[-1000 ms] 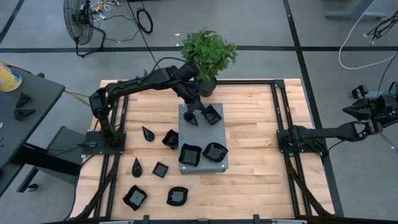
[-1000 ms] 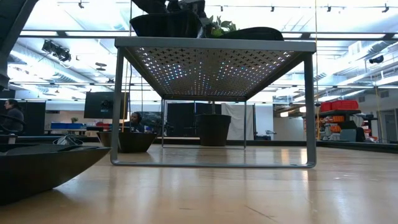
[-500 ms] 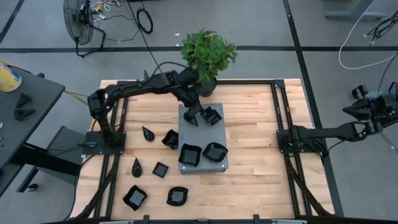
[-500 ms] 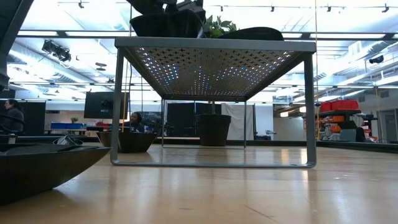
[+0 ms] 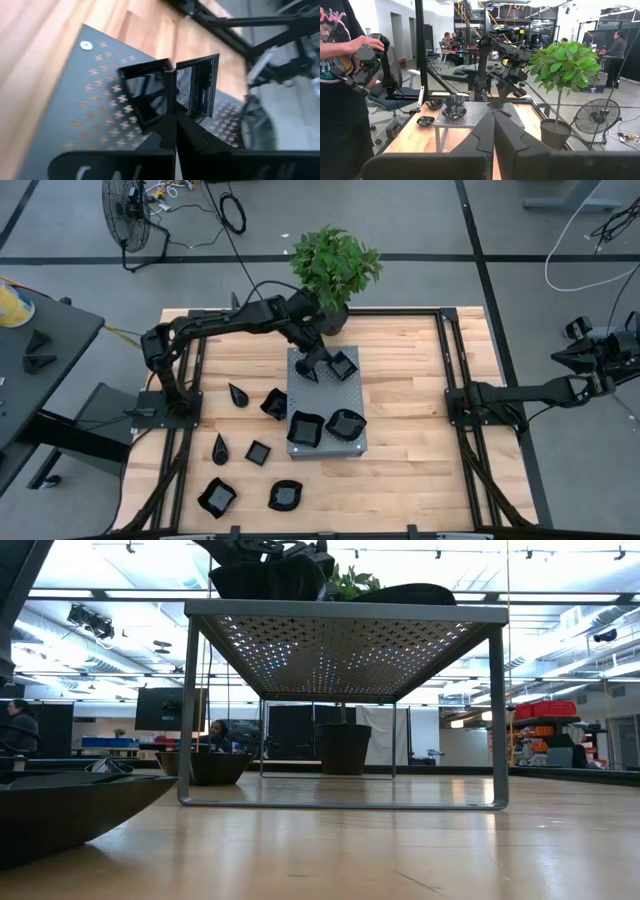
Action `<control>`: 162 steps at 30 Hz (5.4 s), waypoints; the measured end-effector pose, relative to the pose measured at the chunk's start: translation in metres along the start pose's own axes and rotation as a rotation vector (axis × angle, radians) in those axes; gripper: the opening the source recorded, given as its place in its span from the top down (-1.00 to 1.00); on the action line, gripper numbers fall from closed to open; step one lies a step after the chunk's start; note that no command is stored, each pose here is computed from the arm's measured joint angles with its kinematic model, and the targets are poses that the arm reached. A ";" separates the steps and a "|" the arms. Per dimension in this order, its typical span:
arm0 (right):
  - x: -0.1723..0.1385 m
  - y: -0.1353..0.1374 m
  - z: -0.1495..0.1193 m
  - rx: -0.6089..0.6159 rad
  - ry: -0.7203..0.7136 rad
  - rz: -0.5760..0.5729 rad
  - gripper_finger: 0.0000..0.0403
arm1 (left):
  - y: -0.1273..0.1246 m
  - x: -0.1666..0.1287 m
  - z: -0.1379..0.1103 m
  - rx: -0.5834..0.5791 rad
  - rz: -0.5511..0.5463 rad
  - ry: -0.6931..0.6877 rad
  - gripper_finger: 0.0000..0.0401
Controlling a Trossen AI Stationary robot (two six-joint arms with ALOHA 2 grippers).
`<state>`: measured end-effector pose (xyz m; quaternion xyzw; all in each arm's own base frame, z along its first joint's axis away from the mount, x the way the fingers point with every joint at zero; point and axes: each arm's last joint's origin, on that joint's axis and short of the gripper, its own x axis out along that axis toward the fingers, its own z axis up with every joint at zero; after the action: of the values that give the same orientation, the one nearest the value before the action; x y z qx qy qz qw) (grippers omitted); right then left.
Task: Pick & Place Mini shaped plates
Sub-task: Stack the black bowl on top of the black bowl on the shelf
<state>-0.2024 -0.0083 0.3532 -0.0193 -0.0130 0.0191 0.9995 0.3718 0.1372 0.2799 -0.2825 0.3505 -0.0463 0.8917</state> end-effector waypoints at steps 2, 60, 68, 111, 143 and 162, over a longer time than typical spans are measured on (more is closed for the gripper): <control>0.000 0.000 0.000 0.000 0.000 0.000 0.92 | -0.001 0.000 0.001 -0.012 -0.015 -0.002 0.99; 0.000 0.000 0.000 0.000 0.000 0.000 0.92 | 0.003 0.009 0.001 -0.155 0.048 -0.035 0.98; 0.000 0.000 0.000 0.000 0.000 0.000 0.92 | 0.004 0.009 0.001 -0.161 0.069 -0.033 0.72; 0.000 0.000 0.000 0.000 -0.001 0.000 0.92 | -0.029 -0.087 -0.075 -0.144 0.327 0.197 0.53; 0.000 0.000 0.000 0.000 0.000 0.000 0.92 | 0.007 -0.047 -0.182 -0.348 0.459 0.210 -0.17; 0.000 0.000 0.000 0.000 0.000 0.000 0.92 | -0.008 -0.029 -0.194 -0.469 0.537 0.170 -0.18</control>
<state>-0.2024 -0.0084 0.3533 -0.0193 -0.0132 0.0193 0.9995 0.2246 0.0474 0.1861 -0.3724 0.4861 0.2481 0.7506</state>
